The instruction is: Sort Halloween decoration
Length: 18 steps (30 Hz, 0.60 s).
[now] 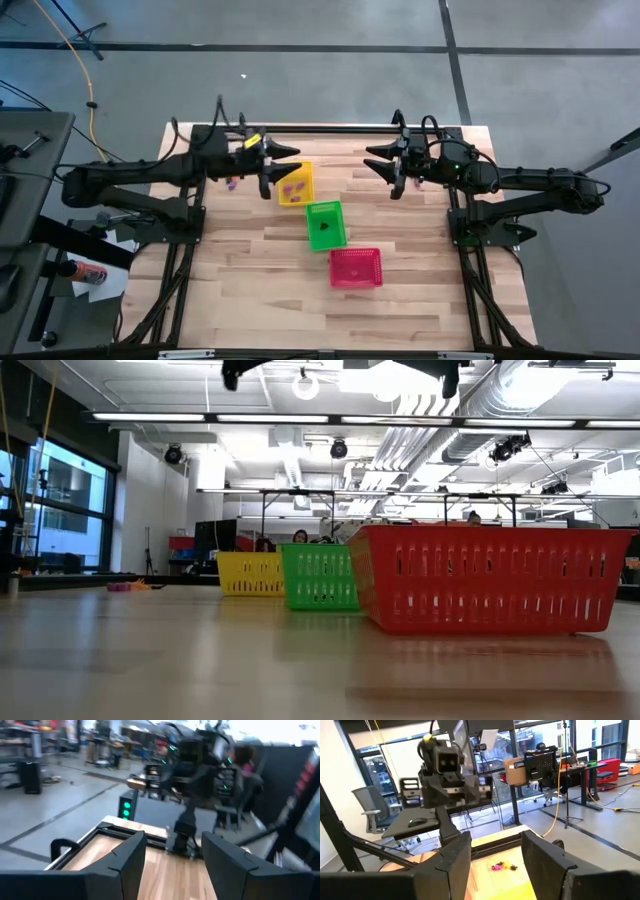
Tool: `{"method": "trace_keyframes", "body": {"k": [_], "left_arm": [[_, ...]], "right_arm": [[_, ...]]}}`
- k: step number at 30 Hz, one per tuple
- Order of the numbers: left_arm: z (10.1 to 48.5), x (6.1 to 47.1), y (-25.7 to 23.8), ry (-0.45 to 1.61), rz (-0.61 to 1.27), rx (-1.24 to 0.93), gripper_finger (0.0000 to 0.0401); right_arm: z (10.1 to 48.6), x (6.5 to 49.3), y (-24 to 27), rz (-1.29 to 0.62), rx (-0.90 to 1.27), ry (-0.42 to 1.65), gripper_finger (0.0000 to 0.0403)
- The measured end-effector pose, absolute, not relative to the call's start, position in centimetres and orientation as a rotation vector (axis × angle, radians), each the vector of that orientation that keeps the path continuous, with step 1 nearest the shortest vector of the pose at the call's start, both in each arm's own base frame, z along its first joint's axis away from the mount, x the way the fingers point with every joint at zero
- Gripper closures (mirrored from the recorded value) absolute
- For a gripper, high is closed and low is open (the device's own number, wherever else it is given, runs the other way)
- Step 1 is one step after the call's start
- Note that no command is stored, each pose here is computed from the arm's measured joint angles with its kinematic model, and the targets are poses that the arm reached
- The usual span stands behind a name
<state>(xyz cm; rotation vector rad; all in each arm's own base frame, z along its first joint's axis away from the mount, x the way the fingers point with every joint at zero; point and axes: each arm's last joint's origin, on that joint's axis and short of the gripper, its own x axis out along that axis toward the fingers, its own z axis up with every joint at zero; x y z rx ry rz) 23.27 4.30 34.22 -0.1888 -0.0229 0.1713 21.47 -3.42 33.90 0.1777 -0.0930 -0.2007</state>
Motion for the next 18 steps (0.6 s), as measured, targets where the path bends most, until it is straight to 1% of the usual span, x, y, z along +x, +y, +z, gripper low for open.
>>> {"method": "trace_keyframes", "body": {"k": [4,8,14,18], "left_arm": [[32.1,22.2,4.1,-0.053,0.228,-0.270,0.0219],[31.8,21.5,4.0,-0.076,0.234,-0.286,0.0219],[31.7,21.5,4.0,-0.057,0.239,-0.181,0.0219],[31.7,21.5,4.0,-0.052,0.243,-0.152,0.0219]], "right_arm": [[33.9,21.5,-3.4,-0.197,0.171,-0.092,0.0234],[33.9,21.5,-3.4,-0.197,0.171,-0.092,0.0234],[33.9,21.5,-3.4,-0.198,0.172,-0.093,0.0234],[33.9,21.5,-3.4,-0.198,0.179,-0.093,0.0234]]}}
